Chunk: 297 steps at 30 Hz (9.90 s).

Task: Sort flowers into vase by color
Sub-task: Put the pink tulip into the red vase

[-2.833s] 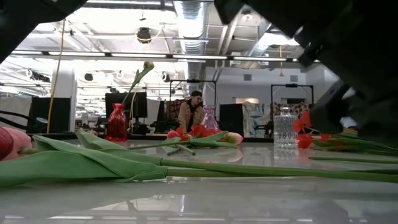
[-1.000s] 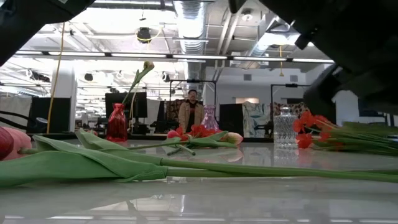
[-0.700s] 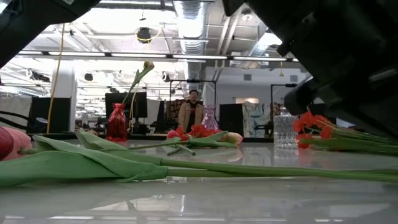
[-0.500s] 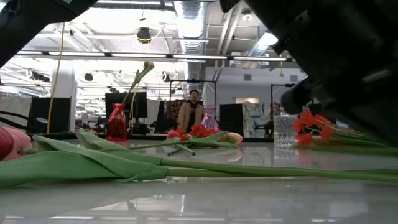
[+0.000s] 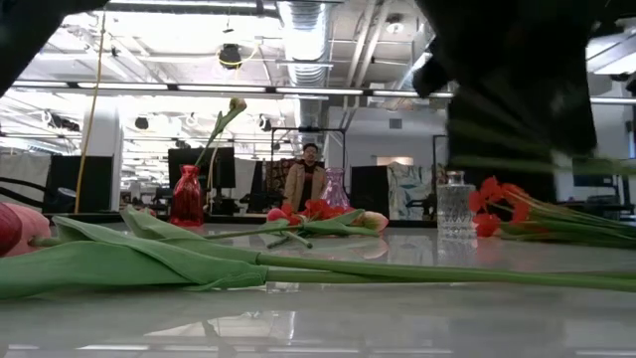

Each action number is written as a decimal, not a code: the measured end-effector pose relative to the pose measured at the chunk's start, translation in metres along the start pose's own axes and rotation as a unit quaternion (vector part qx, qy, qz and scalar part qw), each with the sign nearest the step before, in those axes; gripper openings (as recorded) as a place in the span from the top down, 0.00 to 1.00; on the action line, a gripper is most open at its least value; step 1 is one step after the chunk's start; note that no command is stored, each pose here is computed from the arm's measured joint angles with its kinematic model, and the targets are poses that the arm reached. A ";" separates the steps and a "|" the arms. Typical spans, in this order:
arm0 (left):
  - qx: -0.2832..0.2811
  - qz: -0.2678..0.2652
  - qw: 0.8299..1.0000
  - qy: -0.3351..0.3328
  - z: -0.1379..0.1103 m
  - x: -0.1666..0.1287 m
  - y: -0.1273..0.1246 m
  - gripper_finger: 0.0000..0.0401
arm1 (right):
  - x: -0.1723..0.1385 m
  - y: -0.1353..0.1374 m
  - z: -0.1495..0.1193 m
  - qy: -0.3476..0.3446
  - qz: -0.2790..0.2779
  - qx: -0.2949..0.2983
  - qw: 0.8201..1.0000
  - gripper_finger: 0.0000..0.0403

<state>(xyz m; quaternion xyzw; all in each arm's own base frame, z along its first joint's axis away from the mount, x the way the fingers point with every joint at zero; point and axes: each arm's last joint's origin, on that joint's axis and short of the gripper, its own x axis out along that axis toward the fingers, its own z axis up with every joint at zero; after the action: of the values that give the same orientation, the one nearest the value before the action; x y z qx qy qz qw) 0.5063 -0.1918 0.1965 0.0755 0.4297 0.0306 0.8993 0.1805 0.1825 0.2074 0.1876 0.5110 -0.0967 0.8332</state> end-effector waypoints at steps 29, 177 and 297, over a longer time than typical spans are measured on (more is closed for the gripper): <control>0.167 0.143 0.973 0.066 0.002 -0.073 0.024 1.00 | -0.029 0.009 0.014 -0.070 0.033 -0.017 0.997 0.76; -0.234 0.339 0.830 -0.375 -0.204 -0.279 0.251 1.00 | -0.029 -0.007 0.042 -0.170 -0.054 -0.122 0.976 0.76; -0.321 0.363 0.825 -0.291 -0.330 -0.191 0.333 1.00 | -0.013 -0.048 0.101 -0.159 -0.110 -0.092 0.977 0.76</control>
<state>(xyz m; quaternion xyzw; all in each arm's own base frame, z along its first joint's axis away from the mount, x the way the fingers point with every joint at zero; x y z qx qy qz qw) 0.1325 0.1504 0.1928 -0.0613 0.0560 0.4675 0.8801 0.2395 0.0967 0.2500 0.0351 0.3962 -0.1690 0.9018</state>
